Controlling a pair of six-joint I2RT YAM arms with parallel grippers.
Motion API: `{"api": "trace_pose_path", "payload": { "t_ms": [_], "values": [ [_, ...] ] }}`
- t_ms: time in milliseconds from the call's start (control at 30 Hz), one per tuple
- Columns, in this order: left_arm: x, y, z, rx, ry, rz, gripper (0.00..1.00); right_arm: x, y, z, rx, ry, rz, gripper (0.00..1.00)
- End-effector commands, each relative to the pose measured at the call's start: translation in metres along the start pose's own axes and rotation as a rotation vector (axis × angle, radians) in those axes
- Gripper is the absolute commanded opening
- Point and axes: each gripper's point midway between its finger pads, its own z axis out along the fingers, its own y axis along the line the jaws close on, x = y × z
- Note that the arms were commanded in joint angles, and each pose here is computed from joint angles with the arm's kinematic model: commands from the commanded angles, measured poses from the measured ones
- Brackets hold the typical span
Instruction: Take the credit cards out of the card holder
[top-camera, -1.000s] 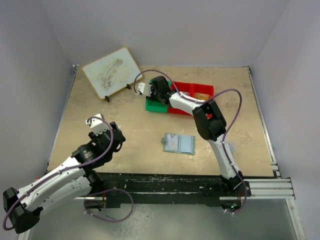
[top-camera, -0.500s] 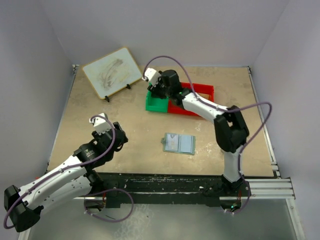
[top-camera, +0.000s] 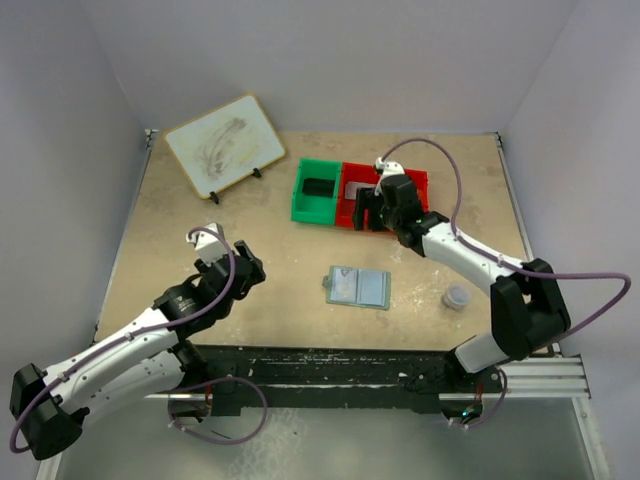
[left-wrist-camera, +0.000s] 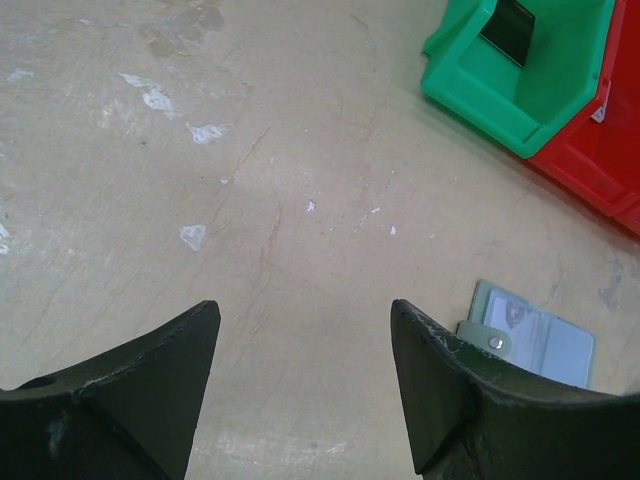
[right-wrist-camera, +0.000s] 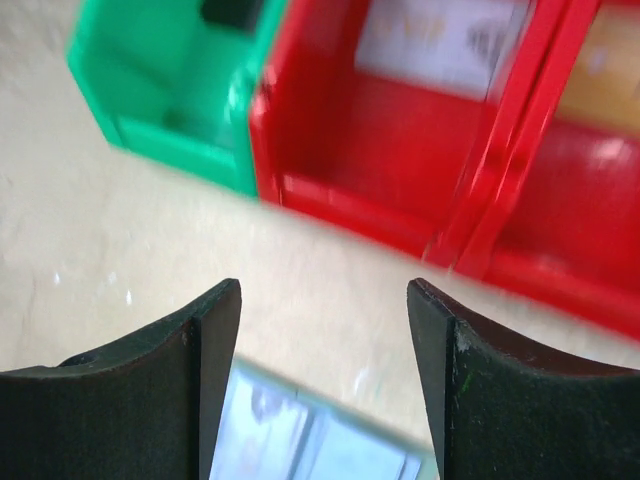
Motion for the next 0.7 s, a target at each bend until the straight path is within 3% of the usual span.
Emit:
{"api": "trace_pose_path", "payload": {
  "t_ms": [0, 267, 667],
  "values": [
    [0.003, -0.013, 0.006, 0.041, 0.002, -0.059, 0.67, 0.032, 0.023, -0.028, -0.038, 0.075, 0.158, 0.69],
    [0.012, -0.013, 0.012, 0.039, 0.016, -0.072, 0.65, 0.106, 0.036, -0.059, 0.071, 0.169, 0.221, 0.64],
    [0.015, -0.016, 0.014, 0.043, 0.027, -0.072, 0.65, 0.148, 0.05, -0.053, 0.116, 0.286, 0.134, 0.67]
  ]
}}
